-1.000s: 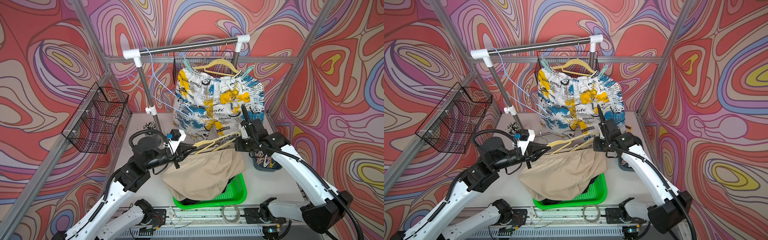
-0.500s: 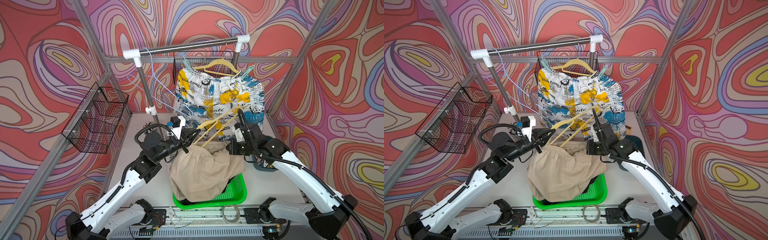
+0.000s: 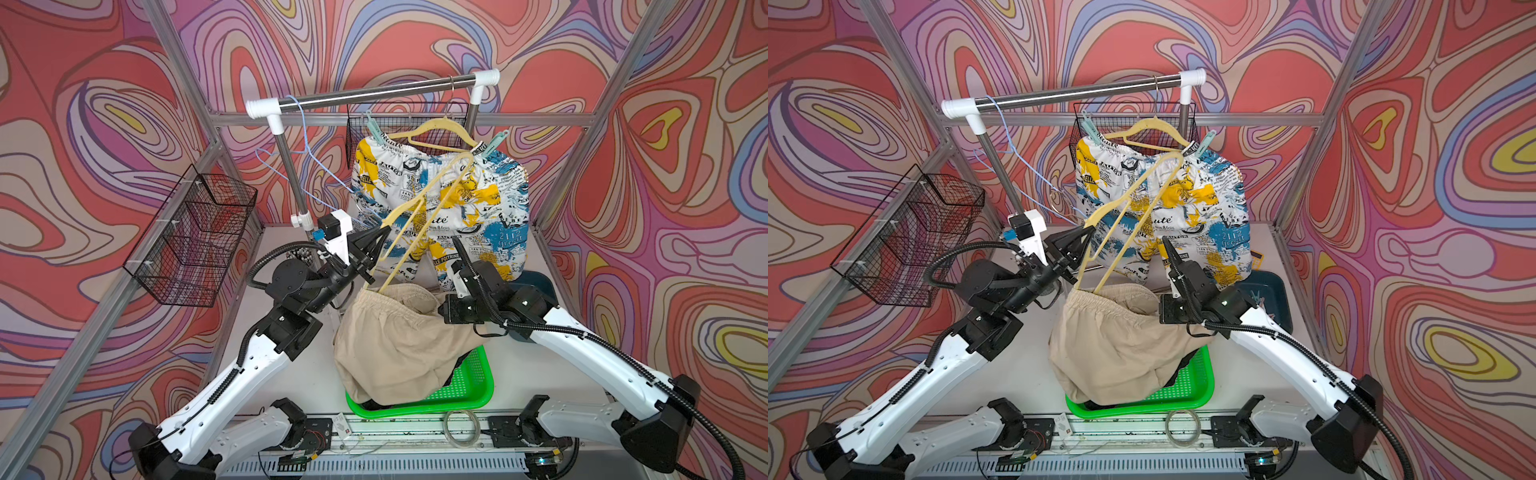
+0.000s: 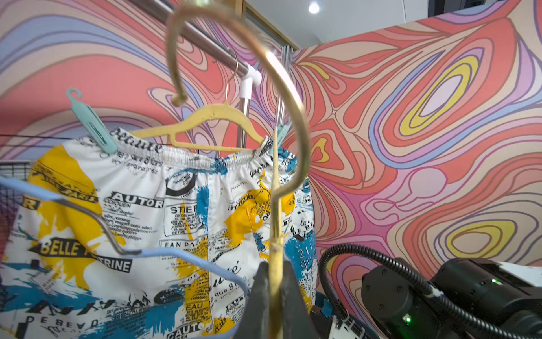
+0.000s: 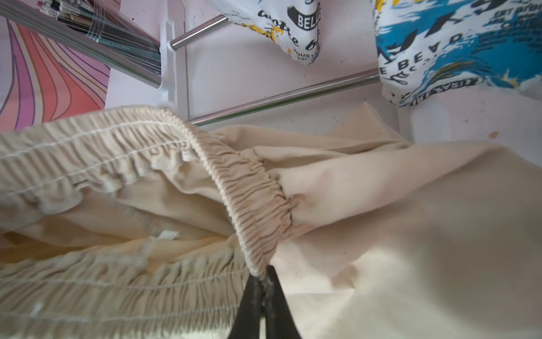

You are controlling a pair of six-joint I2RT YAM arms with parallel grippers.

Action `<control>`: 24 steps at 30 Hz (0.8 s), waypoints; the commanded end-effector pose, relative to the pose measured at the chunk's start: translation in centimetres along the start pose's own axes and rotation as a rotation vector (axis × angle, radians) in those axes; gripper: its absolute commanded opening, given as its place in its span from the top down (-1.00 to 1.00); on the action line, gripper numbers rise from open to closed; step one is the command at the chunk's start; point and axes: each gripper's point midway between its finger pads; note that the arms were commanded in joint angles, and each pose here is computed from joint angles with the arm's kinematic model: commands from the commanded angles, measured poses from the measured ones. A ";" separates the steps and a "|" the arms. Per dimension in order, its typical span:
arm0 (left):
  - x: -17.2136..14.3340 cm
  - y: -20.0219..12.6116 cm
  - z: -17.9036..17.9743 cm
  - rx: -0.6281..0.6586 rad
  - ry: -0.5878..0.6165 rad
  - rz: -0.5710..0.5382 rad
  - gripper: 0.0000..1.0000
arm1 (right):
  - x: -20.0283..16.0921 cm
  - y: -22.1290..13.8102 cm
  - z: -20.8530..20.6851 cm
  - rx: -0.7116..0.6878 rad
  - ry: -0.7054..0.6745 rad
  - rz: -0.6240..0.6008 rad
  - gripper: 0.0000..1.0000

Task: Remove the clothespins securing shorts to the hanger
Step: Remove the shorts from the hanger.

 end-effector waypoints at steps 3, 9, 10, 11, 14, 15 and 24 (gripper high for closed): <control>6.6 -2.1 -2.5 -0.010 0.111 -0.168 1.00 | 0.0 -0.2 -0.2 -0.017 -0.002 -0.010 1.00; 6.6 -1.8 -2.2 0.006 0.135 -0.171 1.00 | -0.5 0.2 1.2 0.057 -0.026 0.033 1.00; 6.3 -1.5 -2.1 0.002 0.127 -0.167 1.00 | -0.5 0.4 1.9 0.095 -0.024 0.028 1.00; 6.1 -1.2 -2.0 -0.004 0.117 -0.168 1.00 | -0.5 0.5 2.6 0.125 -0.028 0.024 1.00; 4.7 0.0 -1.4 -0.020 0.079 -0.156 1.00 | -1.1 1.1 4.6 0.174 -0.060 0.031 1.00; 4.3 0.4 -1.2 -0.024 0.068 -0.155 1.00 | -1.4 1.4 5.1 0.185 -0.069 0.043 1.00; 3.3 3.3 -0.4 -0.062 0.029 -0.188 1.00 | -6.1 4.9 6.3 0.183 -0.103 0.174 1.00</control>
Point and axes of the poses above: each gripper's point midway between its finger pads, its own y axis out along the fingers, its own z axis along the line the jaws close on, x = y × z, and after that the axes turned 13 degrees about -y, right-handed
